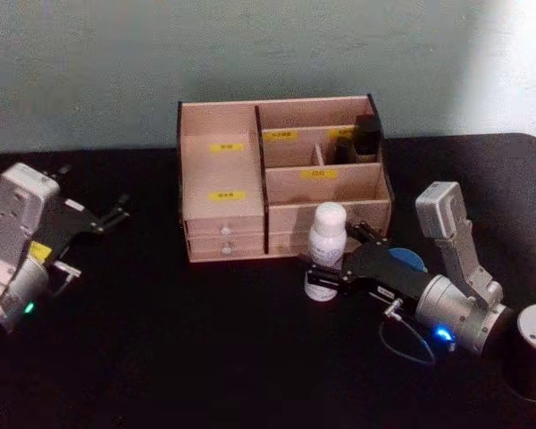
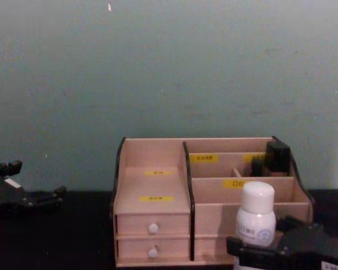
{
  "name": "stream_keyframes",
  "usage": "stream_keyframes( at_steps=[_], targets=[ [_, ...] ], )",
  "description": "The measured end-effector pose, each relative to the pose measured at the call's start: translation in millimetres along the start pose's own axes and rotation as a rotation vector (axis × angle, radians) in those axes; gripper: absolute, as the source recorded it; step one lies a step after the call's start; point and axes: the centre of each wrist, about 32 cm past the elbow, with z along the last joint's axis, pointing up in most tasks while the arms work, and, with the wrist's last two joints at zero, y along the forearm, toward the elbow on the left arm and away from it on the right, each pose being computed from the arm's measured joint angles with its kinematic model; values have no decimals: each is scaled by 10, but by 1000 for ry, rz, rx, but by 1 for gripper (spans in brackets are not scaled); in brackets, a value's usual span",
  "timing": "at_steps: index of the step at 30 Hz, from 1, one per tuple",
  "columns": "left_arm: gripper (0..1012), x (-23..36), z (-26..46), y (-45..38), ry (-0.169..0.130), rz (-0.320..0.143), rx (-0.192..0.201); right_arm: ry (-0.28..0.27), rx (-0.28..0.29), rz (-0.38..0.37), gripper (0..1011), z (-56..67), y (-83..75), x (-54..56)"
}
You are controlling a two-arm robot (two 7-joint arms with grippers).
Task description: Pick up the facial cleanser and watermelon frost from the table and place them into the tiered storage box.
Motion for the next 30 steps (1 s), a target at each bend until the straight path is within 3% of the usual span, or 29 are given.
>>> stream_keyframes(
  at_steps=[3,10,18,30],
  targets=[
    [1001,0,0,0,0,0,0,-1,1,0,993,0,-1,0],
    [1001,0,0,0,0,0,0,-2,1,0,860,-1,-3,-1],
    [1001,0,0,0,0,0,0,-3,2,0,596,0,-4,-1],
    [1001,0,0,0,0,0,0,-4,2,0,590,0,-4,-1]
  ],
)
